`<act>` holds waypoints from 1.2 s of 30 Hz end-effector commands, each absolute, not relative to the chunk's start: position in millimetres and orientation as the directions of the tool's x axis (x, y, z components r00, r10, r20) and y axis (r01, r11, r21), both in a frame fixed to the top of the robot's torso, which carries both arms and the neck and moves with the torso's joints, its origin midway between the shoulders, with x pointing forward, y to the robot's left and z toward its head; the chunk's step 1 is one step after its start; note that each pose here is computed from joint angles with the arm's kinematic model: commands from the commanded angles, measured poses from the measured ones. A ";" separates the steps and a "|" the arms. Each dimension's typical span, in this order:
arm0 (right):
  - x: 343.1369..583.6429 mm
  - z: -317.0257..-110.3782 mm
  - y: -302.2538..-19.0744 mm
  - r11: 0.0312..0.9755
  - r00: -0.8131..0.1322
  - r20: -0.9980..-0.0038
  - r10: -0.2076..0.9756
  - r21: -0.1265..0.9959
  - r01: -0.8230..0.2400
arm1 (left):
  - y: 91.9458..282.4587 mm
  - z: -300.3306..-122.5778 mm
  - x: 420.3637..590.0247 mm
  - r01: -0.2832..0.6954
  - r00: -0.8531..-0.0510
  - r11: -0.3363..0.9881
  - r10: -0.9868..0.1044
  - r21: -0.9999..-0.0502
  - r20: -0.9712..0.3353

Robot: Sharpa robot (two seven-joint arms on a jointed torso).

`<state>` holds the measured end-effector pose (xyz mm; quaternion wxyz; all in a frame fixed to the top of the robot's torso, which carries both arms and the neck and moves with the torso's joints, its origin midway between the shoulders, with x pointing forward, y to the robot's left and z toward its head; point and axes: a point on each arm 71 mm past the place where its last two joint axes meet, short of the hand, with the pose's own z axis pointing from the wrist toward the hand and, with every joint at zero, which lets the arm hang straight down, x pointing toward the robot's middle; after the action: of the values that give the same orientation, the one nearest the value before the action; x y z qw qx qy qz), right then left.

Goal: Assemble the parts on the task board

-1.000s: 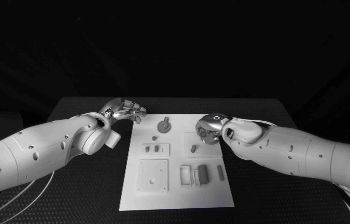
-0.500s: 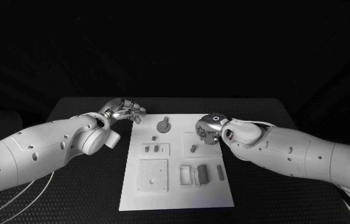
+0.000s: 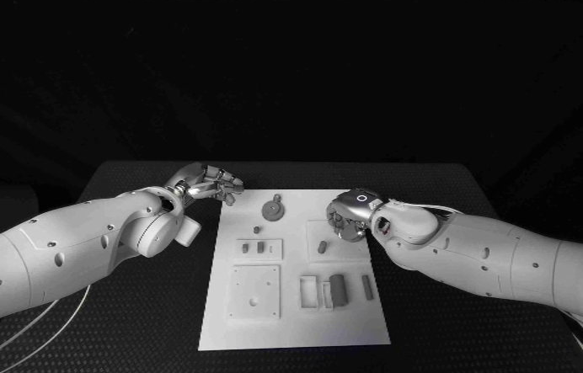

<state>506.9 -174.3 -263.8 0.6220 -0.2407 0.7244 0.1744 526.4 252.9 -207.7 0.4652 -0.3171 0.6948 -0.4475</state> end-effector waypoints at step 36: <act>509.6 -253.2 -179.3 0.835 -0.168 -0.980 -0.108 0.002 -0.550 | 253.6 -206.9 527.3 -0.019 -0.370 0.391 -0.858 -0.920 -0.357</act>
<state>509.0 -178.6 -254.1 0.6124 -0.2228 0.7366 0.1809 527.3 255.3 -208.0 0.4670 -0.3186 0.6944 -0.4453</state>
